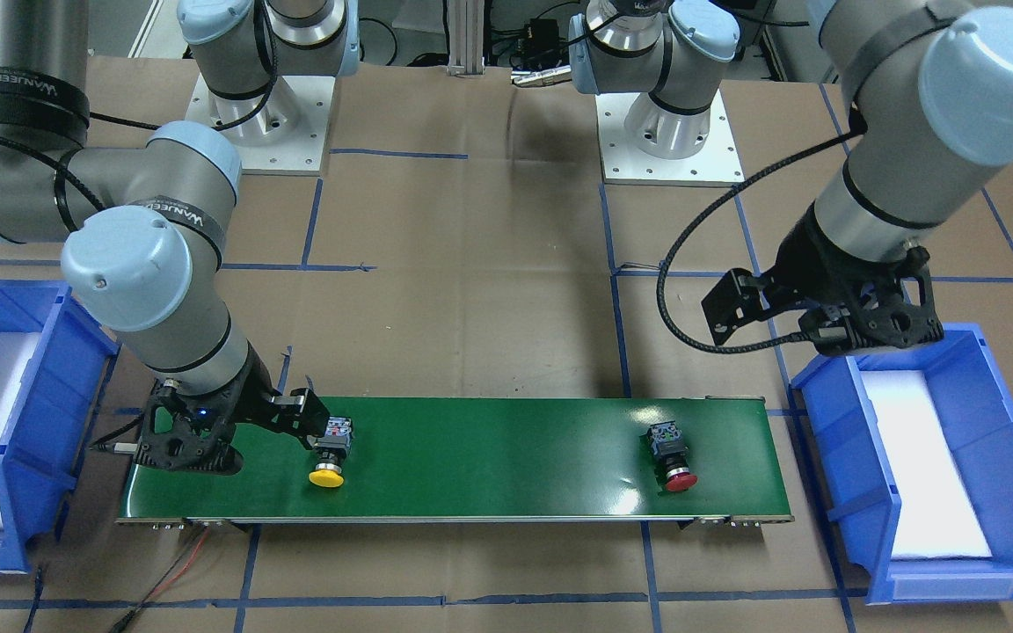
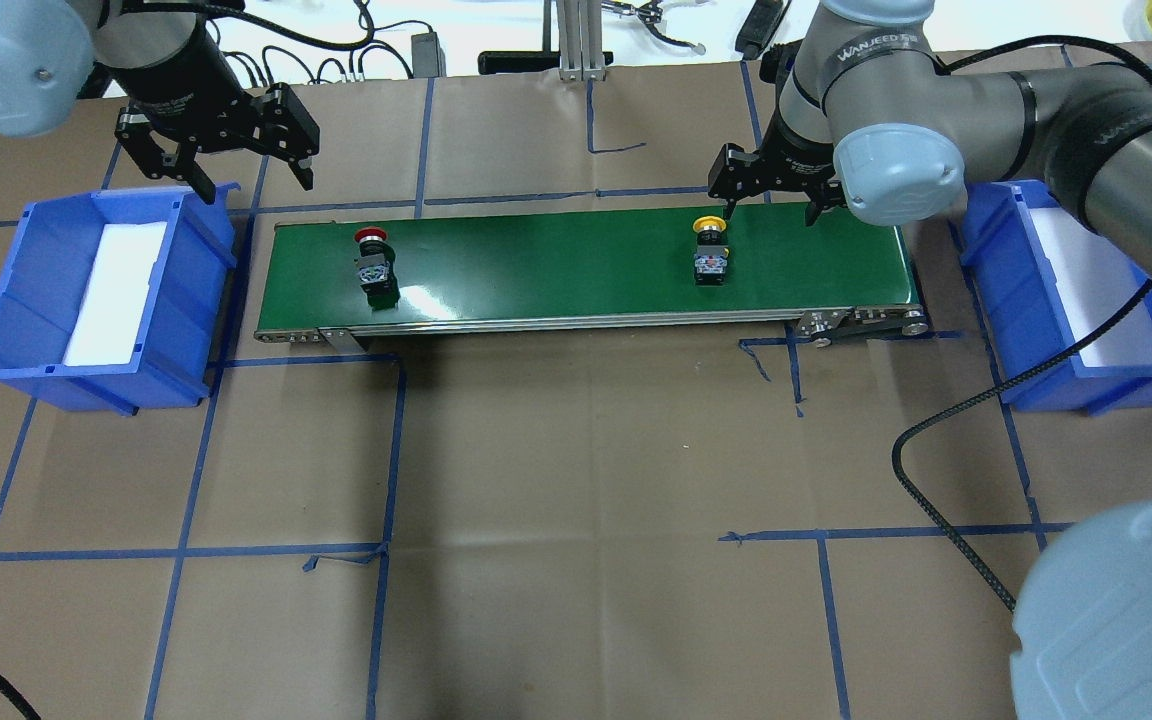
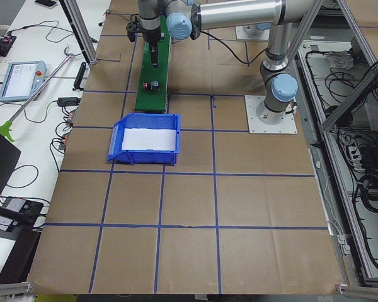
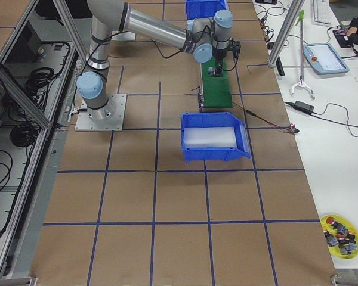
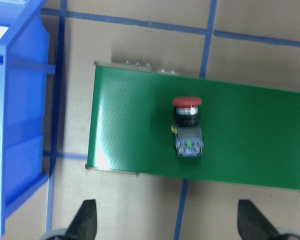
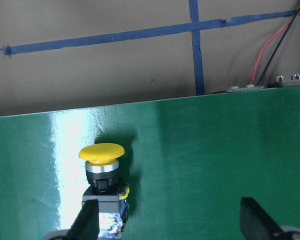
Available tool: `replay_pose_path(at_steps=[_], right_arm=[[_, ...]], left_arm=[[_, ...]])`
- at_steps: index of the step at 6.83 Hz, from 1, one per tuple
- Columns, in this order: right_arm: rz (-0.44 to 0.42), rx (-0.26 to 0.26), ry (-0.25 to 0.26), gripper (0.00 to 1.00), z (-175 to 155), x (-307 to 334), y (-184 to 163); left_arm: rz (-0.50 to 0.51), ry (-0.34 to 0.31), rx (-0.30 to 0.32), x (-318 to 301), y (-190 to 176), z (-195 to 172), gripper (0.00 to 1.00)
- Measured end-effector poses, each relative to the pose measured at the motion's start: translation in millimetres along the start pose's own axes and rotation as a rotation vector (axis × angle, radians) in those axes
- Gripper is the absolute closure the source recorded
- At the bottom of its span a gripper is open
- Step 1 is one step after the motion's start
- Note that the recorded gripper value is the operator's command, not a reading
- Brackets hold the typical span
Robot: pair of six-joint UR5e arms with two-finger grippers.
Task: Transport two buttons from left to right
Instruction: 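Grasp the yellow button on the belt with the right gripper and lift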
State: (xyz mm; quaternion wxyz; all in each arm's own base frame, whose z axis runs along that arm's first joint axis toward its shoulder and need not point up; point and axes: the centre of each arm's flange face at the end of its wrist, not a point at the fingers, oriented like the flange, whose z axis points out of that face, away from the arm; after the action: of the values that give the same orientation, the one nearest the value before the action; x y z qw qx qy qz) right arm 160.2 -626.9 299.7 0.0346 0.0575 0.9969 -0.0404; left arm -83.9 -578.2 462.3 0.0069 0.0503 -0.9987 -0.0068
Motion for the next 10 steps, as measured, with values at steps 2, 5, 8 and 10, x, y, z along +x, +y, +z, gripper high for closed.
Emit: replay_pose_path(at_steps=[2,5,8,10], right_arm=[[0.012,-0.024,0.004,0.01,18,0,-2],[0.020,-0.047,0.008,0.13,33,0,-3],[0.019,-0.085,0.019,0.95,53,2,-4],[0.014,-0.104,0.031,0.97,43,10,-4]], left_arm=[[0.016,0.000,-0.012,9,28,-20,0.00],[0.032,-0.002,-0.016,22,44,-22,0.00],[0.051,-0.006,-0.014,28,50,-20,0.00],[0.056,-0.008,-0.015,28,52,-20,0.00]])
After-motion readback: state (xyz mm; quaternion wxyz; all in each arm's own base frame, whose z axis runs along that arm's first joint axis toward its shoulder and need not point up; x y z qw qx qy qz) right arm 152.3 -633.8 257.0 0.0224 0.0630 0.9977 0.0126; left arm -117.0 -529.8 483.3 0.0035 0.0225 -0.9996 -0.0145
